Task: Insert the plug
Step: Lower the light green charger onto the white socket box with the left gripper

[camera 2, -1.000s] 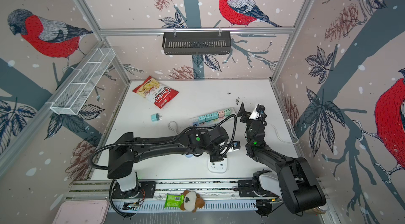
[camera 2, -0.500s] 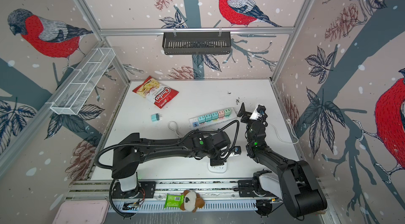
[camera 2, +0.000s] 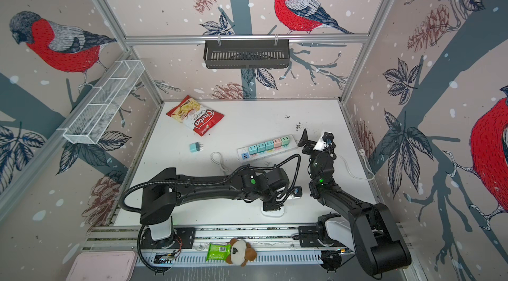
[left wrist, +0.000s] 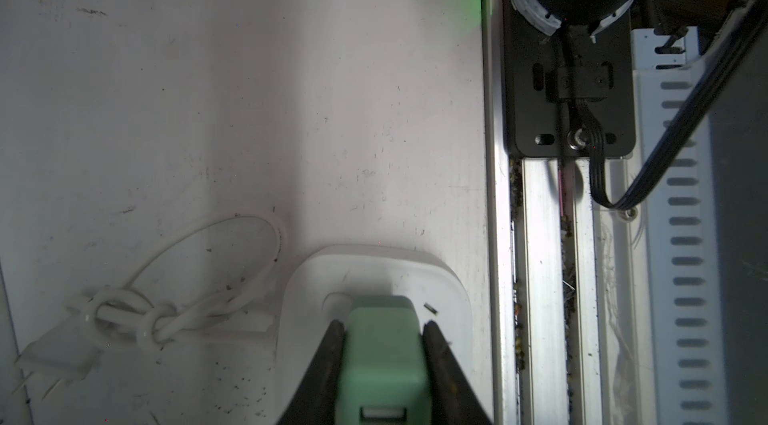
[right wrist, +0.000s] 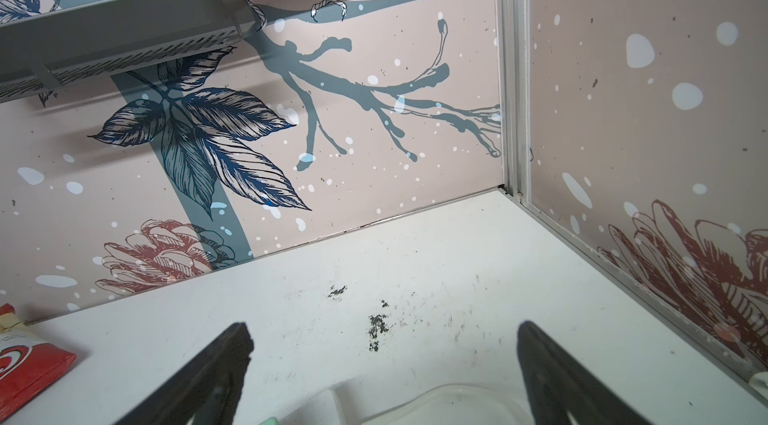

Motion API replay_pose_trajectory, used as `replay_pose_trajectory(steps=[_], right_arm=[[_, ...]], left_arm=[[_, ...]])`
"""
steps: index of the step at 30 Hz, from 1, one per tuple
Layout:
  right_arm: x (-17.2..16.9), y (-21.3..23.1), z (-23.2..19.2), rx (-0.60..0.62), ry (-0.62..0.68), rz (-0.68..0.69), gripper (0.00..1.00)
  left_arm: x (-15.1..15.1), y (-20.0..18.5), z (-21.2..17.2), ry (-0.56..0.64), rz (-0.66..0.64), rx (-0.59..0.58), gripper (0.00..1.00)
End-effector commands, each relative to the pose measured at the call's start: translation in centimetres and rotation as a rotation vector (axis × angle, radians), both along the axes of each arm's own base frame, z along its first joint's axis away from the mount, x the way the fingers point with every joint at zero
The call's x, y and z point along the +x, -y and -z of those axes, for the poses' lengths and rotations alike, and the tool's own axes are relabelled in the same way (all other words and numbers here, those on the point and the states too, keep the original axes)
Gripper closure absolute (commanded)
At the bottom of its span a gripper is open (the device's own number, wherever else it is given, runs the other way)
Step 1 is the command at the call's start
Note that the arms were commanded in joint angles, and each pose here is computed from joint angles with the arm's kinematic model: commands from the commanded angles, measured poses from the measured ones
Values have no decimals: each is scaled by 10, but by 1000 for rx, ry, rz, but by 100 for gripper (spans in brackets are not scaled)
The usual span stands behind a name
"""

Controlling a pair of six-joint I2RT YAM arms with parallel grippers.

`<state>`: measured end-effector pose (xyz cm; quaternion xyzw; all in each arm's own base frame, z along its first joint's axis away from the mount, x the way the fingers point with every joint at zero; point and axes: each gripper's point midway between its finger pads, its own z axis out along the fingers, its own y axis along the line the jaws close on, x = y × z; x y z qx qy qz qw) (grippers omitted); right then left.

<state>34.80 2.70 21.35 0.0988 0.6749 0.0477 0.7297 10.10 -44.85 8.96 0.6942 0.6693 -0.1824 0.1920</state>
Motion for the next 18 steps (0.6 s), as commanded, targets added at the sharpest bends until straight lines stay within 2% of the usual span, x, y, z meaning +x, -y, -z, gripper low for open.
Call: replay_pose_trajectory(steps=[1,18], right_arm=[[-1,0,-1,12,6,0,0],[-7,2,-5,18,21,4,0]], left_arm=[[-10,-3,0,-18,26,4,100],[-5,-4,9,10,6,23,100]])
